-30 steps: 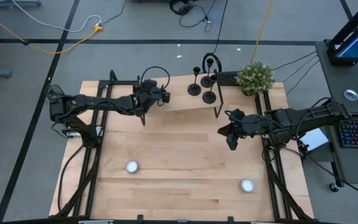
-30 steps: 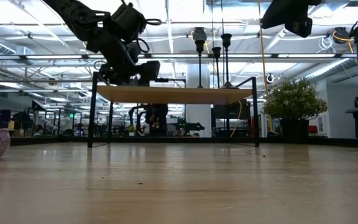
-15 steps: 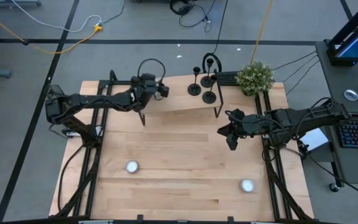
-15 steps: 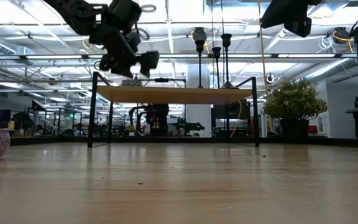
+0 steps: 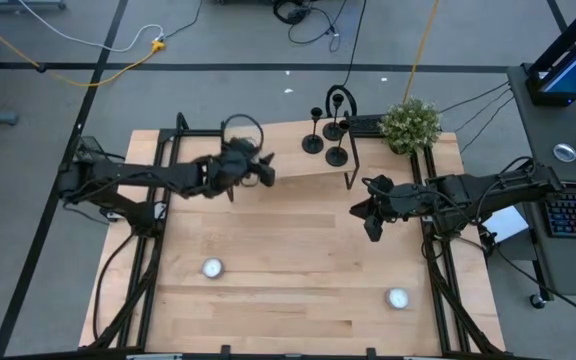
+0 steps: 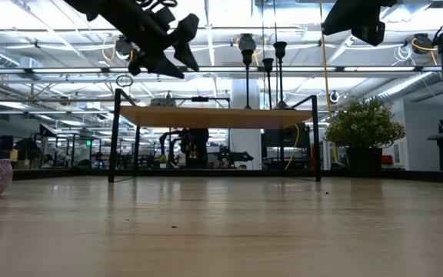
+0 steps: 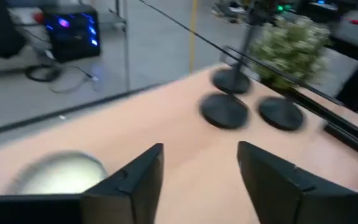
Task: Pick & Place candle stick holders
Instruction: Put the blue patterned scented candle on the shelf
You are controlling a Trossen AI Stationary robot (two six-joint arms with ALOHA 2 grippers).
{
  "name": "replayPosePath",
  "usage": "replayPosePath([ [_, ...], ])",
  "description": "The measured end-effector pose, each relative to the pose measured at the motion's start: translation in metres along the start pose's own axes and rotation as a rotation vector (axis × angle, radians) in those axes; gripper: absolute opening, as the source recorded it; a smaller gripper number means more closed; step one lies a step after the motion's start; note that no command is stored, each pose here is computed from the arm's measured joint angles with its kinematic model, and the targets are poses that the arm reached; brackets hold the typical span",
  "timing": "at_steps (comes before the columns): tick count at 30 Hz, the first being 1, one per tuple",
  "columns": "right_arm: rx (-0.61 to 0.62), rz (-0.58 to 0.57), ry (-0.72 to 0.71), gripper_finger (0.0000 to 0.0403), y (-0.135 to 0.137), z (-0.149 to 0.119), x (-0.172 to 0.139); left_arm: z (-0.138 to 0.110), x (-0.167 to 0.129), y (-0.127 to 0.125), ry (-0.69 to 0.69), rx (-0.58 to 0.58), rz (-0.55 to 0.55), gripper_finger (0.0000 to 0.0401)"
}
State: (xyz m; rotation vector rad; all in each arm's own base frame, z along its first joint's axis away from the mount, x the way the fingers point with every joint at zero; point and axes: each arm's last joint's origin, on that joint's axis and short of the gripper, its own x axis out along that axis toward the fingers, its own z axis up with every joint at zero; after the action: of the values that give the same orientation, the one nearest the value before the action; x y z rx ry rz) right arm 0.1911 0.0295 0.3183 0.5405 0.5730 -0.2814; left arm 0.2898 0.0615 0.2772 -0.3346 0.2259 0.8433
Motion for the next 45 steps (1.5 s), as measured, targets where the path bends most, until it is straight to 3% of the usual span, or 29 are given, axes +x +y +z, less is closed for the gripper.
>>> replayPosePath([
  [5,-0.003,-0.002,-0.002,0.0045,0.0,0.0,0.0,-0.017,-0.002,-0.01,0.041,0.017,0.034,0.0129],
  [10,0.005,-0.002,-0.002,0.0045,0.0,0.0,0.0,-0.022,0.002,0.0,0.082,0.005,0.121,0.0027],
  [12,0.005,-0.002,-0.002,0.0045,0.0,0.0,0.0,-0.021,0.004,0.004,0.088,-0.003,0.145,0.0009],
  [22,-0.007,-0.003,-0.003,0.0045,0.0,0.0,0.0,-0.022,0.01,0.017,0.149,-0.004,0.176,0.0007],
  [45,-0.011,-0.003,-0.003,0.0045,0.0,0.0,0.0,-0.013,0.023,0.042,0.134,0.003,0.299,0.001],
])
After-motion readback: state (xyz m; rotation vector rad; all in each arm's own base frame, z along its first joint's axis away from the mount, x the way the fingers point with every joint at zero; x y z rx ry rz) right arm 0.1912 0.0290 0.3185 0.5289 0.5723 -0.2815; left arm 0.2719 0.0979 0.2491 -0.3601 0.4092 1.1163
